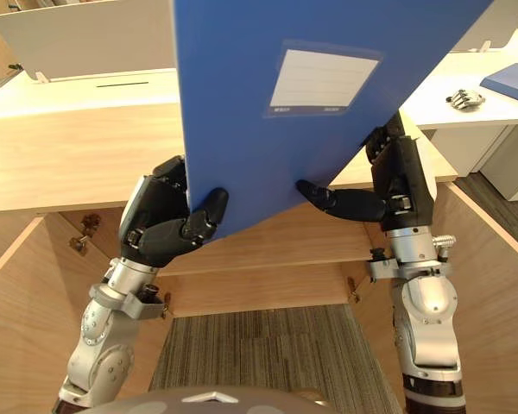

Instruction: Walk over to the cabinet, pick up the folder, carry it to the office cabinet, place the folder inside the office cabinet, then close the office cabinet door

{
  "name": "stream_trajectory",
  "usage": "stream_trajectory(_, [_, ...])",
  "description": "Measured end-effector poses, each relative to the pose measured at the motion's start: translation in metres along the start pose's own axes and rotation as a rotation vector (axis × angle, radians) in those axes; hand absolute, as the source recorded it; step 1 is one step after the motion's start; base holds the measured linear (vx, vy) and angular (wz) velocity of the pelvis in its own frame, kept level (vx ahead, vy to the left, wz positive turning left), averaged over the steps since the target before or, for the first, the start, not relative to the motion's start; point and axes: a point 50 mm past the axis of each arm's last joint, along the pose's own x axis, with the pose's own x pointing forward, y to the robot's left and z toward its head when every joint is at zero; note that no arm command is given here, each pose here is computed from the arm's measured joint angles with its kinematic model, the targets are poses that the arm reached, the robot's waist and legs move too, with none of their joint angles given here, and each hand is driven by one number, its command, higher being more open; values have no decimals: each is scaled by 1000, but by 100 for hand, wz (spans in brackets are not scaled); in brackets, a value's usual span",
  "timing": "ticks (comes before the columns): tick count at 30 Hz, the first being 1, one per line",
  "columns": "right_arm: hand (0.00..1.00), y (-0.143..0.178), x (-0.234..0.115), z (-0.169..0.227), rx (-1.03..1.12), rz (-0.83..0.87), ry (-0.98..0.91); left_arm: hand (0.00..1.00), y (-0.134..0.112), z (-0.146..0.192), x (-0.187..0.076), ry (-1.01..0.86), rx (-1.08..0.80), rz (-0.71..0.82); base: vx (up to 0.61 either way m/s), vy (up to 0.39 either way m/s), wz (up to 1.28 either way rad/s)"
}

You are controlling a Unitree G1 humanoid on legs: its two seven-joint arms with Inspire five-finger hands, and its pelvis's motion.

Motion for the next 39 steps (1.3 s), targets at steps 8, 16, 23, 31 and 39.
stream_trajectory(8, [0,2,14,-14,161,123,41,0,15,-15,-7,81,-38,15,0,0,0])
stream_trajectory(16, [0,6,14,-16,216,180,53,100,26,-13,-4,61,-17,67,-8,0,0])
stream_trajectory(23, [0,29,25,-9,242,228,-22,100,23,-18,-2,71,29,103,0,0,0])
stream_trajectory(31, [0,37,25,-11,287,181,-31,100,21,-20,-1,61,58,152,-5,0,1])
stream_trajectory(39, [0,49,16,-19,334,133,1,100,28,-11,-4,-28,45,313,-23,-9,11])
